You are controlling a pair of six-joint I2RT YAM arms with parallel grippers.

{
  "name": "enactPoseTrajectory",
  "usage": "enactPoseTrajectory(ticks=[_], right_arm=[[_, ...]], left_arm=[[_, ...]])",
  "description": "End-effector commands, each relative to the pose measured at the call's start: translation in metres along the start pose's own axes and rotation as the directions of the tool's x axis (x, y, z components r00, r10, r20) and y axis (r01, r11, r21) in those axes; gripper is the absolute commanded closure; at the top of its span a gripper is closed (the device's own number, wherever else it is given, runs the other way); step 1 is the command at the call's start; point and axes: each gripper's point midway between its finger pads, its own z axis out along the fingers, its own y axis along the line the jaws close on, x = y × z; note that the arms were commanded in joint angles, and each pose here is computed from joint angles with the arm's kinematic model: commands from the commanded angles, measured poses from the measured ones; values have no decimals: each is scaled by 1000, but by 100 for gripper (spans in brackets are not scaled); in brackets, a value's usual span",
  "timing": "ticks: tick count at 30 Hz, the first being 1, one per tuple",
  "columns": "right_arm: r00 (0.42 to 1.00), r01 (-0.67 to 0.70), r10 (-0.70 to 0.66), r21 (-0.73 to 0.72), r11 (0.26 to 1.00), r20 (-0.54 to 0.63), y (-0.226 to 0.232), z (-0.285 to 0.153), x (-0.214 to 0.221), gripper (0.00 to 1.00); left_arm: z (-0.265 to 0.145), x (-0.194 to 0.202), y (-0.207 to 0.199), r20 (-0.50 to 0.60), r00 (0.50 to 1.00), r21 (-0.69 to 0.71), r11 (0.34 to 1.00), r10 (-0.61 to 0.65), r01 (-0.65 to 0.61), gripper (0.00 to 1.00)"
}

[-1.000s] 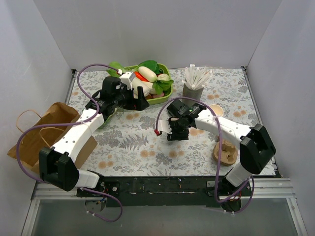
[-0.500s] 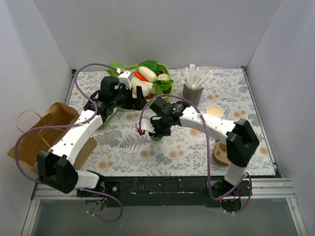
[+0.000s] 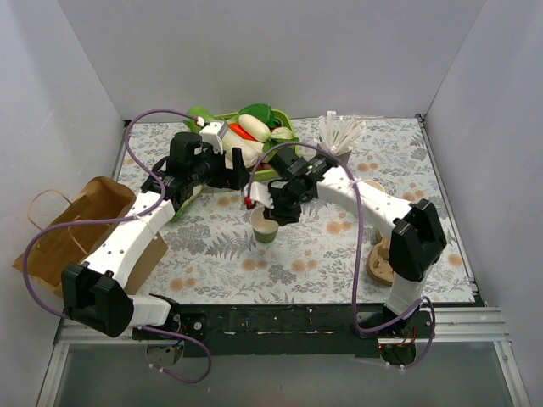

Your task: Pack the takeout coffee

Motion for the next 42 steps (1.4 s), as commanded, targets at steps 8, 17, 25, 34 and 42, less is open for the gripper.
enactPoseTrajectory(ticks=[8, 17, 25, 34, 42], right_arm=[[969, -156, 193, 223, 962, -155, -77, -35, 91, 55], [944, -162, 219, 230, 960, -248, -93, -11, 120, 55], [925, -163, 233, 239, 957, -301, -101, 1, 134, 56], [915, -154, 239, 267, 951, -325, -116, 4, 137, 57], [902, -158, 242, 247, 956, -357, -117, 13, 145, 62]], left_arm=[[-1, -12, -3, 37, 999, 22, 1000, -16, 15, 14], [-1, -3, 0, 16, 1000, 15, 1000, -22, 22, 14], [3, 1, 3, 6, 999, 19, 999, -48, 48, 13], [7, 3, 3, -3, 997, 29, 997, -74, 74, 13], [7, 5, 5, -6, 996, 27, 996, -84, 84, 13]])
